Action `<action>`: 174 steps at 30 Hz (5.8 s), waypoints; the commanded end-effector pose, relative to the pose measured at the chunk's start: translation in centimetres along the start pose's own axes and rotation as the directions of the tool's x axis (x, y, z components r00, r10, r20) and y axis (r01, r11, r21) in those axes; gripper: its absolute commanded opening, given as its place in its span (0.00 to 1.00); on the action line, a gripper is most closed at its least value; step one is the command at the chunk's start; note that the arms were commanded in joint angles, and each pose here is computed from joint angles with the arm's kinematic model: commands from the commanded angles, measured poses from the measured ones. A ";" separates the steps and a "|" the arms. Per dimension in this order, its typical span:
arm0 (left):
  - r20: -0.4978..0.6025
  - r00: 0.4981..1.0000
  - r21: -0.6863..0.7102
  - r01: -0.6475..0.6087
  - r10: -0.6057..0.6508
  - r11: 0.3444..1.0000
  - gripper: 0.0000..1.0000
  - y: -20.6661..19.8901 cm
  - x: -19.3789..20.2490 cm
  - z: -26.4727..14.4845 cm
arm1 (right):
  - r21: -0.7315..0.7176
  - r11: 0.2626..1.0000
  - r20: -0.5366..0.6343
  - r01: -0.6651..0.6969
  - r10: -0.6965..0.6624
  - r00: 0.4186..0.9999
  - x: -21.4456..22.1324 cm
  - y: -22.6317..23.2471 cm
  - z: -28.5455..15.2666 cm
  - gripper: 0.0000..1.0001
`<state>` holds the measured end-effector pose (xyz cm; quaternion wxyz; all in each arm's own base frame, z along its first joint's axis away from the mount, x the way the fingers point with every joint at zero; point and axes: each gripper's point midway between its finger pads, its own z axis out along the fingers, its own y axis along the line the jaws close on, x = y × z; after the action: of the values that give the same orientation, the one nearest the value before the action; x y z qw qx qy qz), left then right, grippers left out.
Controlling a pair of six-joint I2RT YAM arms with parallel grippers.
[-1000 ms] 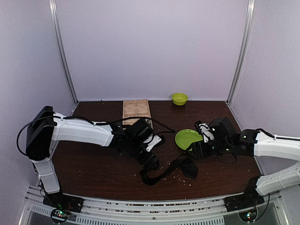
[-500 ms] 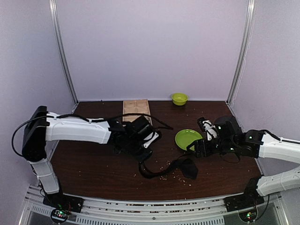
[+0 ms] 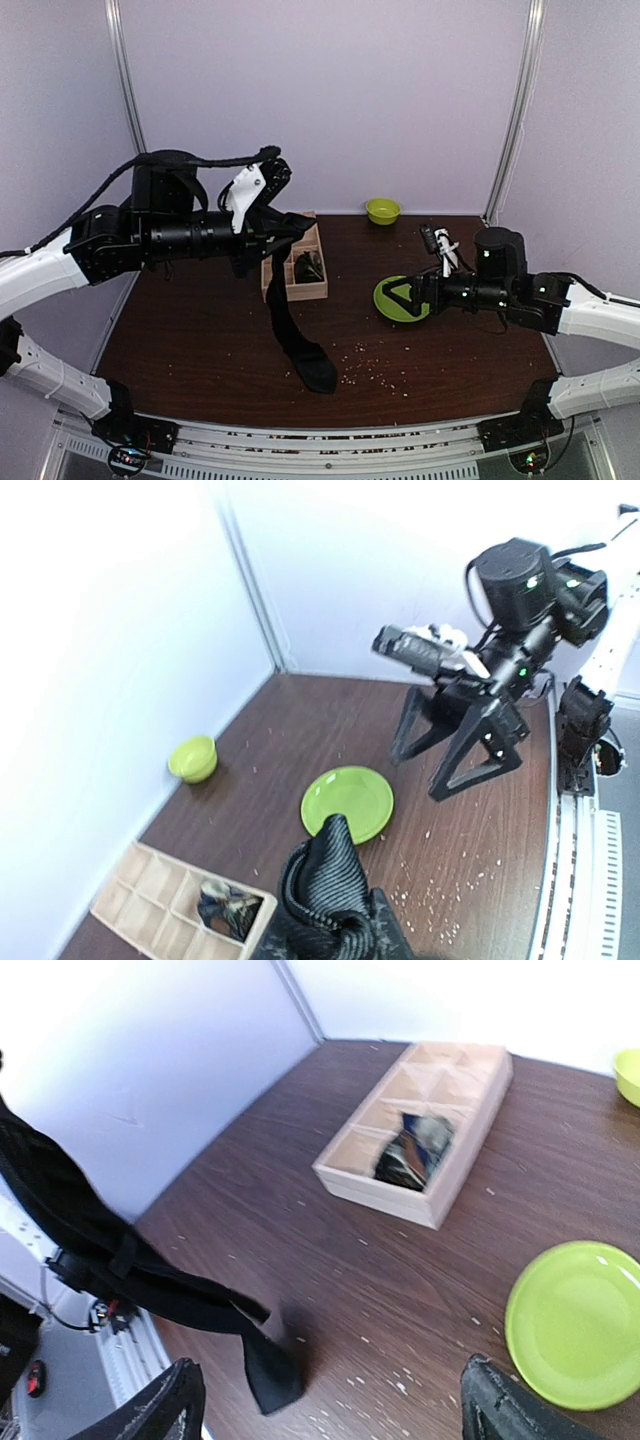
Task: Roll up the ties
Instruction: Pick up the tie from the center of the board, then flatten out the tie at the center of the board, then adjust the tie at the center of the board.
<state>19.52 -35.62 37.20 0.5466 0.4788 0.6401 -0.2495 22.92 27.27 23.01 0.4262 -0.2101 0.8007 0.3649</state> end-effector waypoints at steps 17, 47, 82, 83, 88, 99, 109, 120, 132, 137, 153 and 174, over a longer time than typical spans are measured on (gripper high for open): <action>0.466 0.882 0.213 -0.191 0.073 0.958 0.00 -3.6 -12.1 -8.9 | -0.498 0.848 0.057 0.181 -0.176 0.983 0.1 15.7 5.4 0.89; 0.431 0.899 -0.191 0.014 0.071 0.982 0.00 4.3 -8.8 -10.0 | -0.588 0.809 -0.103 -0.002 -0.072 0.992 6.5 17.1 8.5 0.00; -0.142 0.818 -0.638 0.355 -0.557 0.683 0.39 4.2 29.2 1.0 | 0.259 0.897 -0.779 0.358 -0.026 0.627 13.4 -8.4 4.0 0.58; -0.131 0.800 -0.658 0.372 -0.586 0.655 0.42 4.5 29.9 0.4 | 0.272 0.898 -0.761 0.347 -0.019 0.648 12.8 -8.4 3.6 0.60; -0.027 0.707 -0.738 0.462 -0.707 0.491 0.56 6.9 32.4 -3.3 | 0.304 0.923 -0.656 0.235 0.024 0.754 10.5 -7.5 2.0 0.69; -0.160 0.850 -0.377 0.417 -0.502 0.827 0.98 4.2 25.6 1.1 | 0.143 0.990 -0.635 0.012 0.082 0.768 14.8 -3.5 0.8 0.61; -0.138 0.868 -0.281 0.428 -0.477 0.859 0.98 3.4 23.8 2.8 | 0.155 0.988 -0.640 0.016 0.088 0.764 18.5 -4.2 2.8 0.60; -0.146 0.873 -0.326 0.401 -0.465 0.856 0.98 4.3 23.7 2.3 | 0.180 0.977 -0.704 0.112 0.049 0.708 19.8 -3.9 4.1 0.15; -0.204 0.873 -0.362 0.353 -0.442 0.863 0.98 4.7 24.6 2.4 | 0.220 0.942 -0.744 0.255 -0.007 0.668 15.9 -5.7 3.3 0.15; -0.215 0.863 -0.424 0.340 -0.458 0.840 0.98 5.5 25.3 1.8 | 0.345 0.871 -0.755 0.351 0.035 0.655 15.9 -9.3 2.2 0.35; -0.039 0.861 -0.528 0.413 -0.507 0.742 0.98 8.0 23.3 -0.3 | 0.177 0.946 -0.702 0.272 -0.073 0.708 16.7 -1.6 7.7 0.66; -0.077 0.864 -0.492 0.401 -0.497 0.773 0.98 7.4 23.4 0.5 | 0.175 0.834 -0.824 0.523 -0.167 0.541 18.8 -5.6 5.1 0.99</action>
<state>27.09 -24.30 15.12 0.4830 0.1929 0.8416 -0.1458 19.12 27.66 3.47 0.1374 -0.4015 0.9053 -0.0199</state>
